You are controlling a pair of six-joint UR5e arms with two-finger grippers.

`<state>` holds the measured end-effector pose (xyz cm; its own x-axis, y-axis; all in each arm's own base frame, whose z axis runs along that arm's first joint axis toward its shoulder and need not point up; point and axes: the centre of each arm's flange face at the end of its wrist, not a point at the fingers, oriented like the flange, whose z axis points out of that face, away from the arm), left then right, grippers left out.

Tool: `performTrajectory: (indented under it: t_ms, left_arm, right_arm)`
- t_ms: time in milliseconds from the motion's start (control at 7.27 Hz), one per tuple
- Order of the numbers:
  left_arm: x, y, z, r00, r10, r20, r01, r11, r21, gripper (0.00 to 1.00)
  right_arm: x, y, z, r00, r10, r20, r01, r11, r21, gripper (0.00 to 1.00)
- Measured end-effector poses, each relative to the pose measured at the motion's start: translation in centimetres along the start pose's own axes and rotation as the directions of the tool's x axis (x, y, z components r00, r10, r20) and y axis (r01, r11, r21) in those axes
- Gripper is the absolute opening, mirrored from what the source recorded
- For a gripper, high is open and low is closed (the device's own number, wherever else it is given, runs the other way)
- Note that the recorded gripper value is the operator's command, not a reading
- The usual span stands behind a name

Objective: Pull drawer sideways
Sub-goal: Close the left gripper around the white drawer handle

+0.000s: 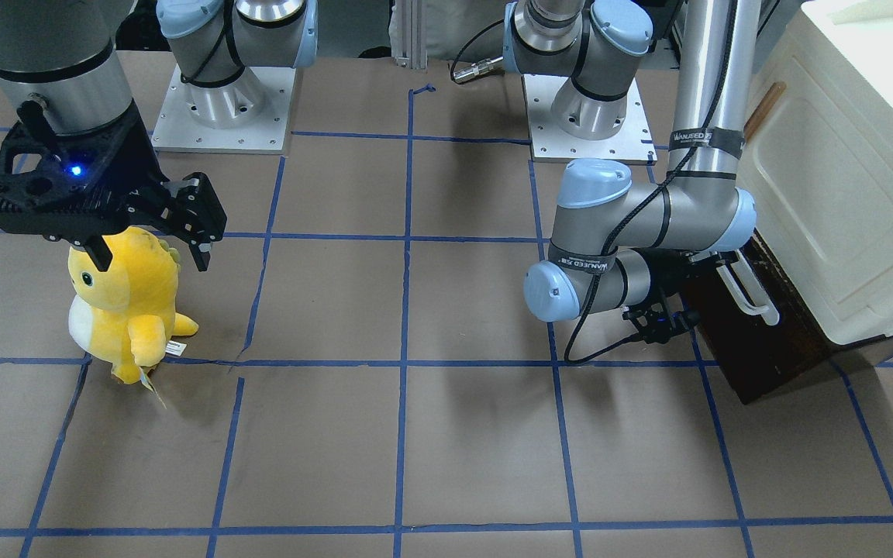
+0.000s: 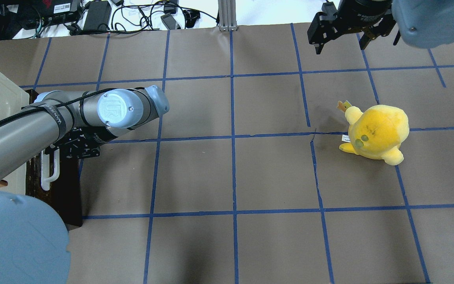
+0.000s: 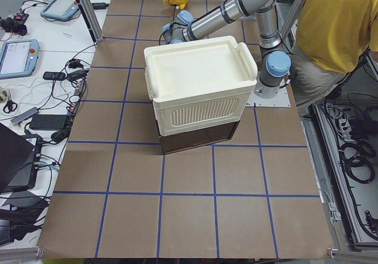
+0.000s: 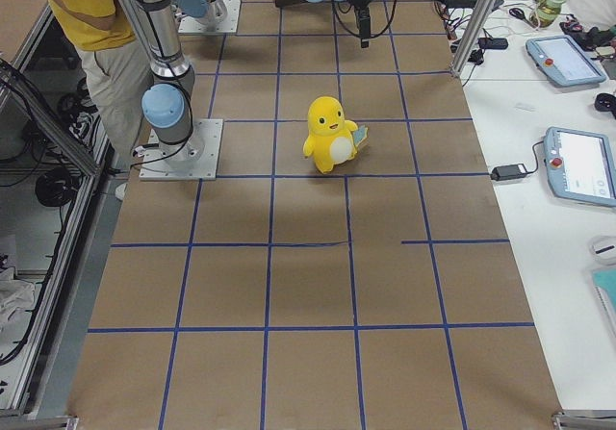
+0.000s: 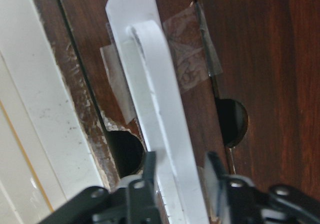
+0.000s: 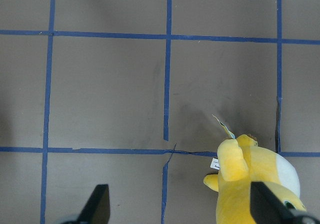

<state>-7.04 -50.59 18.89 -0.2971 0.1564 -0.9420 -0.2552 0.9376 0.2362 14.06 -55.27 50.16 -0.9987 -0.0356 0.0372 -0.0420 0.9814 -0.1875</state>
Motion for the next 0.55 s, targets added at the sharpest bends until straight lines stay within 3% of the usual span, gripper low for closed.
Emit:
performTrajectory:
  t_ms: [413,550]
  left_arm:
    - [0.13,0.02,-0.11,1.0,0.005,0.001,-0.005,1.0,0.002,0.19]
    - [0.15,0.05,-0.16,1.0,0.008,0.001,-0.008,1.0,0.003,0.19]
  right_arm:
    - [0.0,0.0,0.0,1.0,0.0,0.0,0.0,1.0,0.0,1.0]
    - [0.0,0.0,0.0,1.0,0.0,0.0,0.0,1.0,0.0,1.0]
